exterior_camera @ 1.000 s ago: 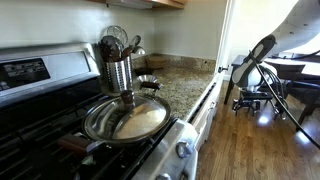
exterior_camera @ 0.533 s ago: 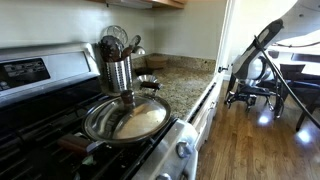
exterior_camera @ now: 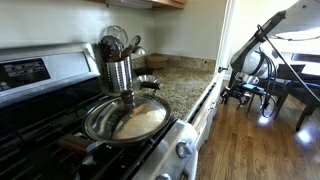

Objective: Open the first top drawer

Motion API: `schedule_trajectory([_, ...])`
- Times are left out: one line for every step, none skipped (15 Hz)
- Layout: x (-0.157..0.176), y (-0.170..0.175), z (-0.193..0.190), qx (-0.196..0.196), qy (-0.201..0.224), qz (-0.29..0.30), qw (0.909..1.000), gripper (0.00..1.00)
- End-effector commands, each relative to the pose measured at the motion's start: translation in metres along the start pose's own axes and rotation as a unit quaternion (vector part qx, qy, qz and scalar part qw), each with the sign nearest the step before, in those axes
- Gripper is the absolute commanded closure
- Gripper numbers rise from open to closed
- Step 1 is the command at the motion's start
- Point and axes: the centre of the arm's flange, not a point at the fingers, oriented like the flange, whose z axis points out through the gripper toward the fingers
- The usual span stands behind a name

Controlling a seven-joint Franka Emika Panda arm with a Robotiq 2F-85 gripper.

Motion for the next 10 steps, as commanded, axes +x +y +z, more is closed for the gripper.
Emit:
schedule_trajectory([0.001, -0.005, -0.001, 0.033, 0.013, -0.002, 0.9994, 0.0])
schedule_trajectory([0.002, -0.008, 0.0, 0.035, 0.014, -0.002, 0.9993, 0.0])
schedule_trajectory([0.002, -0.01, 0.001, 0.037, 0.019, -0.002, 0.9991, 0.0])
schedule_trajectory([0.003, -0.012, 0.002, 0.04, 0.021, -0.003, 0.999, 0.0])
schedule_trajectory([0.003, -0.014, 0.004, 0.04, 0.023, 0.0, 0.9989, 0.0])
schedule_trajectory([0.004, -0.015, 0.006, 0.041, 0.023, 0.0, 0.9989, 0.0])
schedule_trajectory([0.005, -0.014, 0.009, 0.041, 0.026, 0.002, 0.9988, 0.0])
schedule_trajectory([0.006, -0.014, 0.011, 0.041, 0.029, 0.003, 0.9987, 0.0])
schedule_trajectory([0.007, -0.014, 0.013, 0.042, 0.032, 0.005, 0.9986, 0.0])
schedule_trajectory([0.007, -0.013, 0.015, 0.043, 0.036, 0.008, 0.9984, 0.0])
